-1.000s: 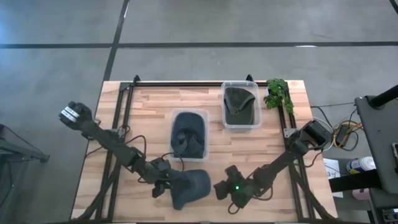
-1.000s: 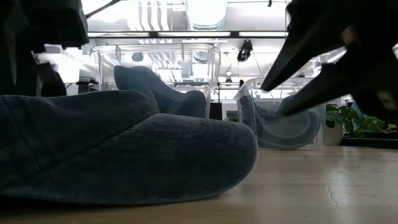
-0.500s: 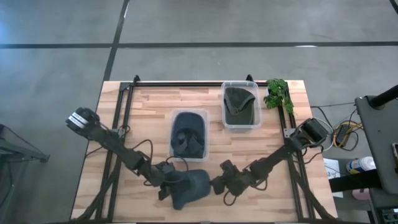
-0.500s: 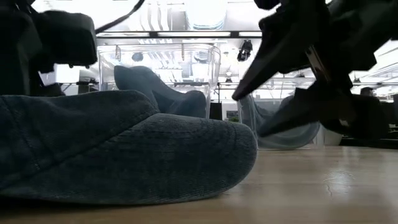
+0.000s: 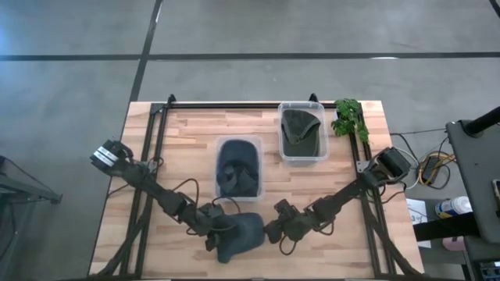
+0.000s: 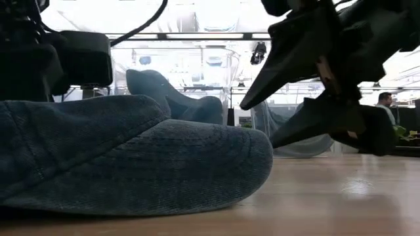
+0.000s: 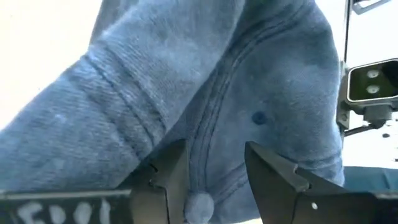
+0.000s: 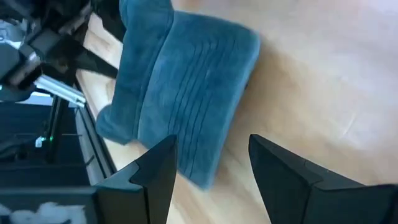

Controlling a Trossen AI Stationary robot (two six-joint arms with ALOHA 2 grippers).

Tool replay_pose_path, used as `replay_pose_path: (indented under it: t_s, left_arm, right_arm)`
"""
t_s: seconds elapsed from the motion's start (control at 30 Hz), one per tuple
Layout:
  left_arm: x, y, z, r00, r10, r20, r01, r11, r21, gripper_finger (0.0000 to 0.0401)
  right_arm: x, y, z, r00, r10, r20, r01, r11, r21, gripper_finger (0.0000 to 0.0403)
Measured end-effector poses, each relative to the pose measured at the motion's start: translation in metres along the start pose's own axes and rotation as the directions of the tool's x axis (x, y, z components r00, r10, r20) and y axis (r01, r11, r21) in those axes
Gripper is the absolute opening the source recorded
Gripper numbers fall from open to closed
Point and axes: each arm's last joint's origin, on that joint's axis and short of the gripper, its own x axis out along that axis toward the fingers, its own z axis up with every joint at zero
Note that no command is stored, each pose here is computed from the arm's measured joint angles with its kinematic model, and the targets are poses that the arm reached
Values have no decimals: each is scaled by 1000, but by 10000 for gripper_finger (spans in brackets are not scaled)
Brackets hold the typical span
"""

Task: Pick & Place hat
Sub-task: Put the blue cap into the left transparent bin

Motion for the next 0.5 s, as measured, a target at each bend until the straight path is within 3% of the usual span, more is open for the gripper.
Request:
replay_pose_path:
  t_s: [0.23,0.5]
  left_arm:
    - [13,-8,10,1000,5,14,-5,1000,20,153]
    - [25,-17,19,998,20,62,-22,1000,18,153]
  right_arm:
    - [2,0,5,1000,-4,3,4,1000,-20,194]
    - [1,1,2,996,11,-90,-16,999,-49,194]
